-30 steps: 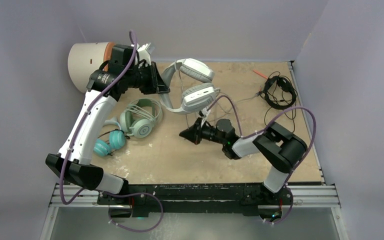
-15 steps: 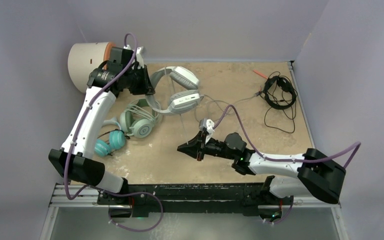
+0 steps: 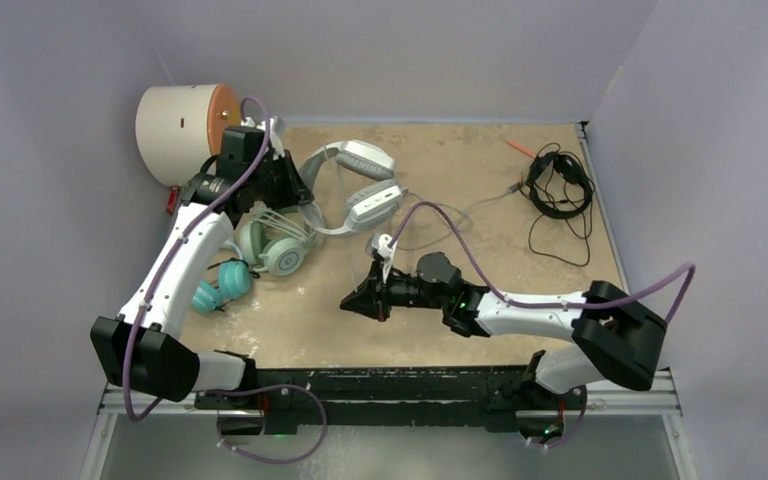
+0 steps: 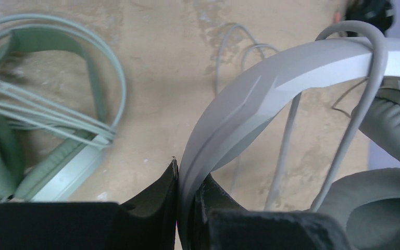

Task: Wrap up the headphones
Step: Wrap the headphones cable around the headphones.

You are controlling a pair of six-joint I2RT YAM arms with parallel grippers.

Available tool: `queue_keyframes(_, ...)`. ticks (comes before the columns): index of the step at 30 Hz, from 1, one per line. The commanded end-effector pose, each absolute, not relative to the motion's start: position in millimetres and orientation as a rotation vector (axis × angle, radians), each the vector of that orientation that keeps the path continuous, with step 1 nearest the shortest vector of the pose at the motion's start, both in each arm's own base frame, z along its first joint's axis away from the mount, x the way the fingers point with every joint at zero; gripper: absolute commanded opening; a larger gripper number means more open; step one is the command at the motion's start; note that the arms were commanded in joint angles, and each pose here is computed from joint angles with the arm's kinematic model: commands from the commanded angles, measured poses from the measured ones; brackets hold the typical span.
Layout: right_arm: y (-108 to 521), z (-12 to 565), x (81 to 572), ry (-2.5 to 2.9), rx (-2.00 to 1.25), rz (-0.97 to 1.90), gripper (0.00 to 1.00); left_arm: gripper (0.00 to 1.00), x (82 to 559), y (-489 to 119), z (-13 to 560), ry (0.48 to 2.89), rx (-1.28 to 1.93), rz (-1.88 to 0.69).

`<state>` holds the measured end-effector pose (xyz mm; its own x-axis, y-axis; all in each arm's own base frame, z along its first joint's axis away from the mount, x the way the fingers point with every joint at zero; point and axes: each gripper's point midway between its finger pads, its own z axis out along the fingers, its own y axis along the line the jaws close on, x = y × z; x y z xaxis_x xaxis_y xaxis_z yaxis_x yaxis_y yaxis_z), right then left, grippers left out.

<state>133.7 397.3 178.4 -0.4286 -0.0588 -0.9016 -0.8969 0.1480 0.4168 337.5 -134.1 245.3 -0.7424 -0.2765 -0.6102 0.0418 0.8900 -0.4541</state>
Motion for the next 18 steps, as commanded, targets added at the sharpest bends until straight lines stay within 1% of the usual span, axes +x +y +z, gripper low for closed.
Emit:
queue_keyframes(1, 405, 177, 119, 1.589, -0.973, 1.458, 0.07, 0.00, 355, -166, 319, 2.096, -0.193, -0.898)
queue_keyframes(5, 408, 181, 117, 1.560, -0.979, 1.487, 0.07, 0.00, 351, -180, 324, 2.099, -0.182, -1.018)
queue_keyframes(9, 404, 195, 110, 1.512, -0.999, 1.512, 0.06, 0.00, 352, -178, 323, 2.093, -0.191, -1.001)
queue_keyframes(11, 401, 203, 107, 1.494, -1.003, 1.522, 0.05, 0.00, 357, -168, 317, 2.091, -0.209, -0.920)
queue_keyframes(16, 393, 230, 103, 1.504, -1.002, 1.515, 0.03, 0.00, 374, -119, 292, 2.095, -0.249, -0.534)
queue_keyframes(18, 393, 233, 107, 1.554, -1.005, 1.476, 0.00, 0.00, 375, -105, 287, 2.090, -0.235, -0.427)
